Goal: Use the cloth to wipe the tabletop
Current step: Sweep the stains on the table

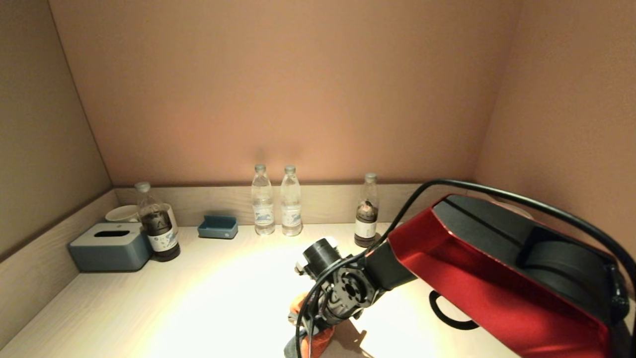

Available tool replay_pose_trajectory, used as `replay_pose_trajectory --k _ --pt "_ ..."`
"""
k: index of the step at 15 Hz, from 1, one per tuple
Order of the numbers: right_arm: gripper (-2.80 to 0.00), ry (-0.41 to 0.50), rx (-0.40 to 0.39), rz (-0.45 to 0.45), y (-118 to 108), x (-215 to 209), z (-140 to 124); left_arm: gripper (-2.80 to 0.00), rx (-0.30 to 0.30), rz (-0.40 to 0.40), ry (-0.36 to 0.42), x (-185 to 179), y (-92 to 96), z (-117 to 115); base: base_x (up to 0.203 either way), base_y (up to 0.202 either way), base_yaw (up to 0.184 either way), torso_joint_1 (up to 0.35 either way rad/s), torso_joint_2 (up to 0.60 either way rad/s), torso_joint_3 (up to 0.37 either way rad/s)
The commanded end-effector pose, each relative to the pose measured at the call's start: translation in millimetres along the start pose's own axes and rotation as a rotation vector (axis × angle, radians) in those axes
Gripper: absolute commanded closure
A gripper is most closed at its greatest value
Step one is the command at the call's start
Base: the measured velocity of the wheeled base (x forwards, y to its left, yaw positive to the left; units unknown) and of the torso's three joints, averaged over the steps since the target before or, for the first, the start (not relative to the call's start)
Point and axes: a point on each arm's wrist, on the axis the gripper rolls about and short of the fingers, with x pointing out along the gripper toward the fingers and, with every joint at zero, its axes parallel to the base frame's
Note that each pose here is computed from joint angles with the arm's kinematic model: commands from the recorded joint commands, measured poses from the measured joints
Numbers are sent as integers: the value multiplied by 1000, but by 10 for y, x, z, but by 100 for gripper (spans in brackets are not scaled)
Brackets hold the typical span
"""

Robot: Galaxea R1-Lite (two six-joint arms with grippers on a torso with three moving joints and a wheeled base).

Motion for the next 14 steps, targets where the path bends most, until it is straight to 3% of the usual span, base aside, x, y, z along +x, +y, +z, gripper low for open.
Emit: replay_pose_trajectory --k 1,6,9,14 --pt "0 15 100 -53 -493 -160 -82 0 0 0 0 0 0 0 0 0 0 0 0 0" --pt "0 19 217 -134 -1344 -282 -279 0 0 0 0 0 0 0 0 0 0 0 0 0" --pt "0 26 293 -162 -1846 -468 -539 0 0 0 0 0 0 0 0 0 0 0 0 0" --pt "0 39 300 -156 -2017 -755 -951 0 0 0 0 0 0 0 0 0 0 0 0 0"
